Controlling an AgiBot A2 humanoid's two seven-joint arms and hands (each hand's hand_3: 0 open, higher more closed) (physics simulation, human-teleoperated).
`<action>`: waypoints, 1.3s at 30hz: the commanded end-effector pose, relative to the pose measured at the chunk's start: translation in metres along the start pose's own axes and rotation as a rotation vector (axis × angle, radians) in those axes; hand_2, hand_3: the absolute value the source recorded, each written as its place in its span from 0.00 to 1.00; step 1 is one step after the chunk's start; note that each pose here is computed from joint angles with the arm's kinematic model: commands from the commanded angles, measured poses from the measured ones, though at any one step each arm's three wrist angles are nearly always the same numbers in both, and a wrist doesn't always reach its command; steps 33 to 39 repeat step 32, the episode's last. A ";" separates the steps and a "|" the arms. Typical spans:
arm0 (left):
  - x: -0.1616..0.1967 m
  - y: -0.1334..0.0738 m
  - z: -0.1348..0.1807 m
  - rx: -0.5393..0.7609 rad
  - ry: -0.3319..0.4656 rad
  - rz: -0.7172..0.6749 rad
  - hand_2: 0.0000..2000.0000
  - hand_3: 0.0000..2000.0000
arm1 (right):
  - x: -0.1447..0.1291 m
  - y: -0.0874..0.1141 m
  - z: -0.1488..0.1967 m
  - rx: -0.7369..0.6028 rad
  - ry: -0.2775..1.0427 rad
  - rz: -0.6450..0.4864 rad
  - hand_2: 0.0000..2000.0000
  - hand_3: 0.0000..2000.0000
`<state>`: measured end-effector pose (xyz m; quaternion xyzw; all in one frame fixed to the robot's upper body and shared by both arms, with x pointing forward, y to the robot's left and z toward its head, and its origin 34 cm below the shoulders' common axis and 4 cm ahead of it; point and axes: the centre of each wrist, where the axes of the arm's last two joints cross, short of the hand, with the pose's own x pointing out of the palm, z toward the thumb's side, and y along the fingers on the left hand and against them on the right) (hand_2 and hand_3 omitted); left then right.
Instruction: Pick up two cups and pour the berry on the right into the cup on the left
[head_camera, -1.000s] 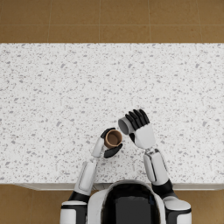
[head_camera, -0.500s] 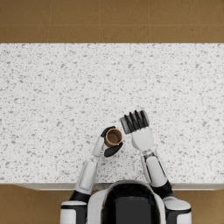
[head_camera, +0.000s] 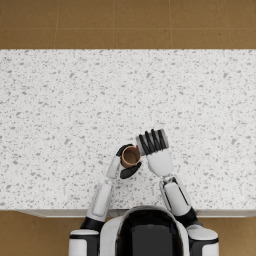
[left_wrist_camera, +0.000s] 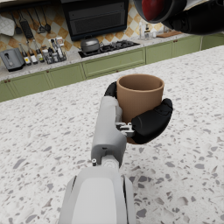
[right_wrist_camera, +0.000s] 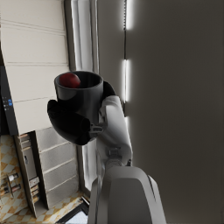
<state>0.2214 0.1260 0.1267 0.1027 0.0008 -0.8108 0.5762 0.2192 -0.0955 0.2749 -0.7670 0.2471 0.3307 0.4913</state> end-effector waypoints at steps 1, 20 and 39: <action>0.000 0.000 0.000 0.000 0.000 0.000 1.00 0.64 | -0.007 -0.002 -0.001 0.011 0.025 -0.028 1.00 0.64; 0.000 -0.001 0.001 0.001 -0.008 0.007 1.00 0.64 | -0.003 0.003 -0.001 0.008 0.145 0.002 1.00 0.64; 0.000 -0.001 0.001 0.001 -0.008 0.007 1.00 0.64 | -0.003 0.003 -0.002 0.010 0.145 0.002 1.00 0.64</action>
